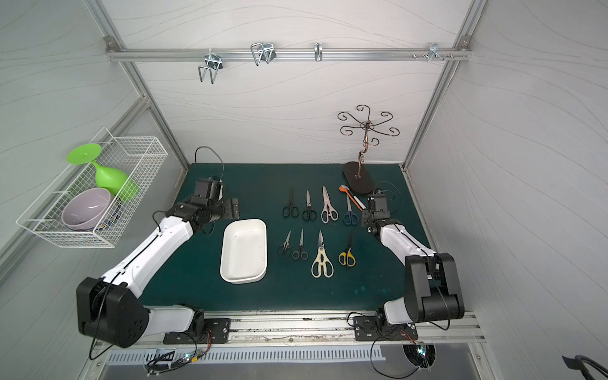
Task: Take the scissors out of the storage box
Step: Reset both arms
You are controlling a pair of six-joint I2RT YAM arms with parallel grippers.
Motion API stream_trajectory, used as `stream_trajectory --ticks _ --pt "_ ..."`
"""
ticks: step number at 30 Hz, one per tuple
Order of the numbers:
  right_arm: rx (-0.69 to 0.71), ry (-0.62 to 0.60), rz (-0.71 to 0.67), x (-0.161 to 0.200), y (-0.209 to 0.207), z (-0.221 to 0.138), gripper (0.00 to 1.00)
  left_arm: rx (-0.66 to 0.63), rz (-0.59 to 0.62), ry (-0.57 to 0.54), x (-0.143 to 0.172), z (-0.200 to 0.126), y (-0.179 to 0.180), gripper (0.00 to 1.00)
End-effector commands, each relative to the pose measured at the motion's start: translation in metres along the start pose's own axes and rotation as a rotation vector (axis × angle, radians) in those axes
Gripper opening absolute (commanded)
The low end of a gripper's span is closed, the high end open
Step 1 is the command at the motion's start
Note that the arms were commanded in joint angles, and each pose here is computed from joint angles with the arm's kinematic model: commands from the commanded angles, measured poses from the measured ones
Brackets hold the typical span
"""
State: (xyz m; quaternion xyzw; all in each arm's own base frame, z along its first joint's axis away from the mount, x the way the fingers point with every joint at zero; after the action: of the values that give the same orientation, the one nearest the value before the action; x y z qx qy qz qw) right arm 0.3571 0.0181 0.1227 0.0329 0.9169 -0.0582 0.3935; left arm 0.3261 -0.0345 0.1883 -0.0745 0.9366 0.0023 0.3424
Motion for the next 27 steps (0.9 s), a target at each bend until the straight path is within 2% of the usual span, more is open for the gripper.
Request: stream_trajectory --ticks 1,3,5,7,8,9,10,12,14,15,18,21,27 --pt "-0.049 -0.120 0.003 -0.001 0.005 0.008 0.49 0.047 -0.024 -0.232 -0.030 0.005 0.018 0.94" --pt "-0.062 -0.191 0.013 0.003 0.006 0.008 0.50 0.028 -0.053 -0.226 -0.018 0.018 0.035 0.94" --pt "-0.087 -0.300 -0.001 0.001 0.008 0.002 0.51 -0.016 0.004 -0.267 -0.010 0.030 0.043 0.94" --pt "-0.045 -0.369 -0.004 -0.003 0.004 -0.003 0.53 -0.043 0.045 -0.324 -0.006 0.039 0.046 0.93" --pt "-0.038 -0.363 0.004 -0.001 0.002 0.000 0.58 -0.057 0.059 -0.352 -0.006 0.043 0.048 0.94" --pt "-0.047 -0.369 0.000 0.001 0.004 0.002 0.71 -0.064 0.065 -0.367 -0.004 0.048 0.049 0.94" --pt "-0.074 -0.386 -0.017 0.005 0.009 0.005 0.99 -0.063 0.071 -0.387 -0.003 0.053 0.048 0.94" --pt "-0.079 -0.424 -0.053 0.013 0.016 0.014 0.99 -0.052 0.062 -0.417 -0.004 0.062 0.047 0.93" --pt "-0.088 -0.368 -0.052 0.016 0.017 0.015 0.99 -0.032 0.013 -0.471 -0.001 0.070 0.047 0.93" --pt "-0.097 -0.387 -0.053 0.014 0.016 0.016 0.99 -0.031 0.016 -0.478 0.004 0.074 0.047 0.93" --pt "-0.116 -0.362 -0.044 0.013 0.016 0.018 0.99 -0.050 -0.001 -0.490 0.012 0.089 0.051 0.99" --pt "-0.128 -0.353 -0.038 0.014 0.015 0.019 0.99 -0.042 0.002 -0.518 0.017 0.089 0.051 0.99" --pt "-0.127 -0.352 -0.037 0.014 0.014 0.019 0.99 -0.038 0.002 -0.503 0.018 0.090 0.051 1.00"
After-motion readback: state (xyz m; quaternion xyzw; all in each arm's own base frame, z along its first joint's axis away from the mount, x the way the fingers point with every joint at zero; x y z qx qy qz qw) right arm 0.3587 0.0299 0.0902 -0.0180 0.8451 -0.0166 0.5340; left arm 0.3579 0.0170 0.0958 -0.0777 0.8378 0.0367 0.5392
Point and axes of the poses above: each gripper's point midway between its finger pads, its own z axis out along the fingers, its own y axis along the line the jaws close on, x = y × z, the point moved 4 cm from there along -z, back along the fingers, and after that the axes turned 1 degree about -z, right-handed, at the moved point
